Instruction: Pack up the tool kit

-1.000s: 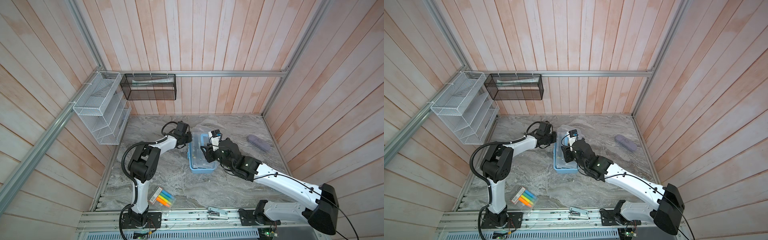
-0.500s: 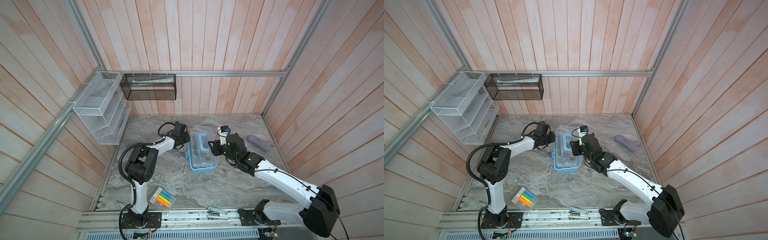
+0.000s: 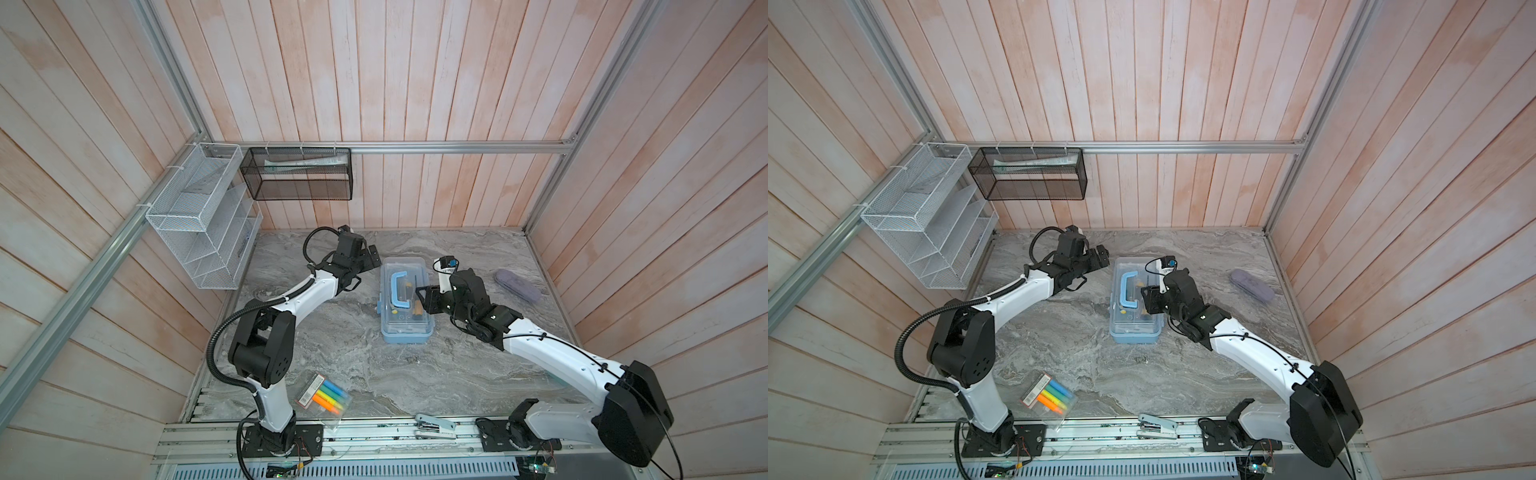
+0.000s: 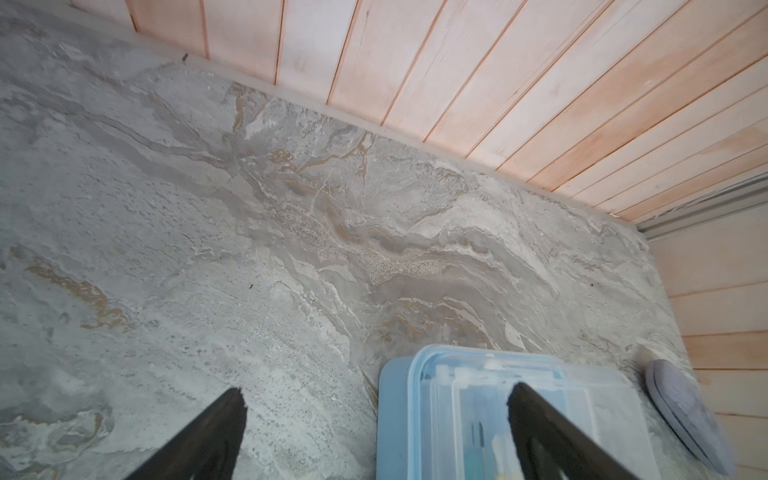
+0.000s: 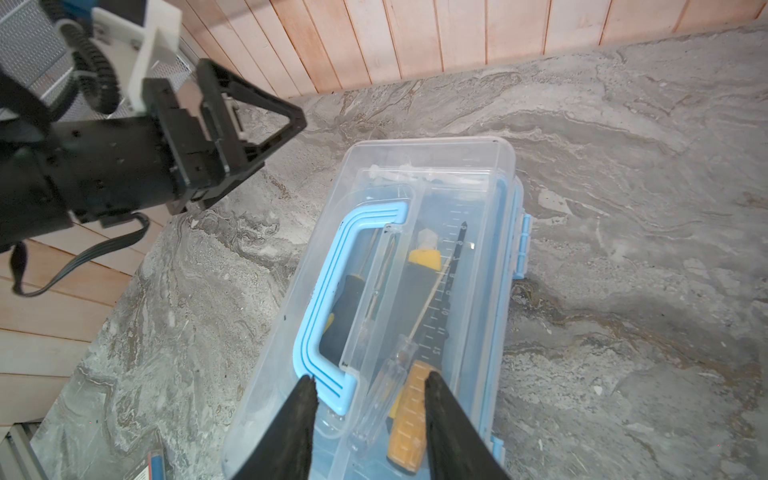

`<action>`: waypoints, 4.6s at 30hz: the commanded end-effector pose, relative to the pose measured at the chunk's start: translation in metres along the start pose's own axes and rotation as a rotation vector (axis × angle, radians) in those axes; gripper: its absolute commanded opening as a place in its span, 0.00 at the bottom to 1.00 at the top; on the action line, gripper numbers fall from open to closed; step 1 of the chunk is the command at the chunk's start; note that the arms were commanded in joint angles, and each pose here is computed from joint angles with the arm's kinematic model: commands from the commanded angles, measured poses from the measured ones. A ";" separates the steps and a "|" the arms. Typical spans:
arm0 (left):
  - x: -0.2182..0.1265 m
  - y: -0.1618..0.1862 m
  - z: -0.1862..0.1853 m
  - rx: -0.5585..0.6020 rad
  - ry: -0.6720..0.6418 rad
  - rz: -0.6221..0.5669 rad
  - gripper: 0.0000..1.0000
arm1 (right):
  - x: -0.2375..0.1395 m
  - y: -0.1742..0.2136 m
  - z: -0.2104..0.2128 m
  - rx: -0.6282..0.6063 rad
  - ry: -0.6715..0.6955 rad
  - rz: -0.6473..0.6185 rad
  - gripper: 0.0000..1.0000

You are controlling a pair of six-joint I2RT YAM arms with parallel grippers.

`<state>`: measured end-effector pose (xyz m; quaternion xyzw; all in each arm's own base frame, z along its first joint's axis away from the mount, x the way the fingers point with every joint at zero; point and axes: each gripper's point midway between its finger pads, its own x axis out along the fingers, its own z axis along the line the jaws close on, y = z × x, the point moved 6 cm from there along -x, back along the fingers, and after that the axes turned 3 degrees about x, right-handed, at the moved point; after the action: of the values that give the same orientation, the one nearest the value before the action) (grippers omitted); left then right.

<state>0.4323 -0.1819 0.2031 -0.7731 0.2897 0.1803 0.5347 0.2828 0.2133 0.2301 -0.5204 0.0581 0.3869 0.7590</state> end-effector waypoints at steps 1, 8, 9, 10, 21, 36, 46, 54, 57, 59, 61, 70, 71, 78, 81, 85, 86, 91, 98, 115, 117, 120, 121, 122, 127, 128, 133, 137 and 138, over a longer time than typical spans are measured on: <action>-0.015 0.021 0.010 0.038 0.035 0.049 0.99 | 0.002 -0.002 -0.016 0.075 -0.031 0.011 0.43; -0.039 0.068 0.009 -0.023 0.256 0.104 0.95 | 0.009 -0.006 -0.041 0.203 -0.186 0.029 0.43; -0.041 0.076 0.009 -0.038 0.296 0.110 0.94 | 0.013 -0.004 -0.044 0.216 -0.187 0.039 0.43; -0.042 0.082 0.009 -0.046 0.318 0.116 0.94 | 0.016 -0.004 -0.045 0.219 -0.196 0.048 0.43; -0.032 0.120 -0.008 -0.050 0.385 0.211 0.91 | 0.047 -0.010 -0.048 0.258 -0.284 0.063 0.43; -0.035 0.128 0.015 0.033 0.152 0.142 1.00 | 0.053 -0.028 -0.049 0.203 -0.293 0.062 0.48; -0.054 0.103 0.017 0.251 0.095 -0.022 1.00 | 0.053 -0.033 -0.047 0.175 -0.288 0.060 0.50; -0.085 0.090 0.006 0.345 0.194 -0.227 1.00 | 0.049 -0.034 -0.048 0.160 -0.270 0.058 0.49; -0.096 0.085 0.009 0.340 0.185 -0.275 1.00 | 0.046 -0.035 -0.047 0.146 -0.270 0.056 0.49; -0.092 0.081 0.025 0.235 0.135 -0.237 1.00 | 0.046 -0.036 -0.048 0.133 -0.265 0.054 0.50; -0.078 0.078 0.043 0.084 0.265 -0.061 1.00 | 0.047 -0.037 -0.050 0.121 -0.249 0.053 0.50; -0.077 0.100 0.069 0.003 0.267 -0.075 1.00 | 0.048 -0.032 -0.055 0.138 -0.264 0.057 0.50; -0.078 0.102 0.068 0.014 0.266 -0.082 1.00 | 0.048 -0.031 -0.056 0.140 -0.264 0.058 0.50; -0.092 0.131 0.038 0.245 0.160 -0.188 1.00 | 0.053 -0.025 -0.059 0.153 -0.263 0.076 0.49; -0.093 0.143 0.031 0.306 0.157 -0.226 1.00 | 0.055 -0.025 -0.060 0.159 -0.264 0.079 0.49; -0.079 0.158 0.034 0.347 0.131 -0.211 0.99 | 0.057 -0.025 -0.061 0.165 -0.260 0.086 0.49; -0.076 0.161 0.034 0.360 0.127 -0.209 0.99 | 0.058 -0.024 -0.061 0.166 -0.261 0.088 0.49; -0.062 0.175 0.026 0.431 0.137 -0.217 0.97 | 0.059 -0.025 -0.064 0.174 -0.256 0.089 0.48; -0.043 0.186 0.020 0.482 0.119 -0.229 0.97 | 0.058 -0.028 -0.068 0.187 -0.258 0.080 0.48; -0.010 0.196 0.012 0.512 0.093 -0.236 0.97 | 0.058 -0.028 -0.073 0.214 -0.271 0.075 0.46; -0.007 0.197 0.013 0.512 0.085 -0.241 0.97 | 0.058 -0.028 -0.073 0.215 -0.273 0.073 0.46; 0.000 0.199 0.013 0.511 0.070 -0.243 0.97 | 0.058 -0.029 -0.073 0.217 -0.277 0.074 0.46; 0.002 0.199 0.013 0.508 0.065 -0.245 0.97 | 0.058 -0.028 -0.072 0.218 -0.279 0.076 0.46; 0.004 0.200 0.014 0.505 0.061 -0.247 0.97 | 0.058 -0.028 -0.073 0.219 -0.279 0.077 0.45; 0.009 0.199 0.012 0.495 0.060 -0.266 0.94 | 0.058 -0.028 -0.072 0.218 -0.279 0.077 0.45; 0.008 0.197 0.012 0.491 0.057 -0.275 0.95 | 0.057 -0.028 -0.073 0.219 -0.280 0.077 0.45; 0.009 0.191 0.014 0.492 0.013 -0.288 0.96 | 0.057 -0.029 -0.072 0.221 -0.283 0.075 0.45; 0.007 0.184 0.016 0.481 -0.014 -0.298 0.96 | 0.056 -0.029 -0.071 0.219 -0.284 0.073 0.44; 0.006 0.182 0.017 0.480 -0.016 -0.300 0.96 | 0.056 -0.030 -0.071 0.219 -0.285 0.073 0.44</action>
<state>0.3127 -0.2174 0.0480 -0.6459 0.2312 0.0309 0.7269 0.3628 0.1792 0.1956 -0.3753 0.0137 0.4713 0.7980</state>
